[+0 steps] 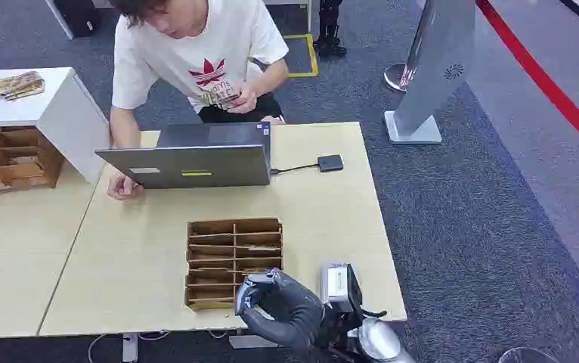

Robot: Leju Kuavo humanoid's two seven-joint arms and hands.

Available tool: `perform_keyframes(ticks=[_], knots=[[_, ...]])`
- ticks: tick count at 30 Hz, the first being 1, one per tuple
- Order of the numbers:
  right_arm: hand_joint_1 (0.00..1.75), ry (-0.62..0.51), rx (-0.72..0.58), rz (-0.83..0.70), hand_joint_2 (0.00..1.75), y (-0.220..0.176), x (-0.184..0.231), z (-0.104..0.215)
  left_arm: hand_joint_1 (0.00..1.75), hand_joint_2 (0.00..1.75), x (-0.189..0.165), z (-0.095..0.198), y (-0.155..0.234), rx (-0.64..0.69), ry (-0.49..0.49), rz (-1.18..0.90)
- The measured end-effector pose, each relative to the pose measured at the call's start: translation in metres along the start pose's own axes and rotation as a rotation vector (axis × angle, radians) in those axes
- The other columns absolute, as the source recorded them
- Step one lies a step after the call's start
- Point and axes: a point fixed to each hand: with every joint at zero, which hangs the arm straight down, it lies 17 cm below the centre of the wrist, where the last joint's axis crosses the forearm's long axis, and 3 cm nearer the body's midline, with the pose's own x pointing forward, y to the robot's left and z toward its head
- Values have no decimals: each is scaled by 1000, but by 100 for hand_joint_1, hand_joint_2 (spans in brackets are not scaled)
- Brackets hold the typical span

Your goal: Pass the card to the sensor for recognition and then transmit it.

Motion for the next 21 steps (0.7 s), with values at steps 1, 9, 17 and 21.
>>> perform_keyframes(ticks=[1,9,17,21], knots=[[175,-1,0,0,175,0,0,0,0,0,0,0,0,0,0,0],[175,-1,1,2,175,0,0,0,0,0,0,0,0,0,0,-2],[10,-1,1,2,175,0,0,0,0,0,0,0,0,1,0,-2],[0,-2,-2,3,0,0,0,0,0,0,0,0,0,2,0,-2]])
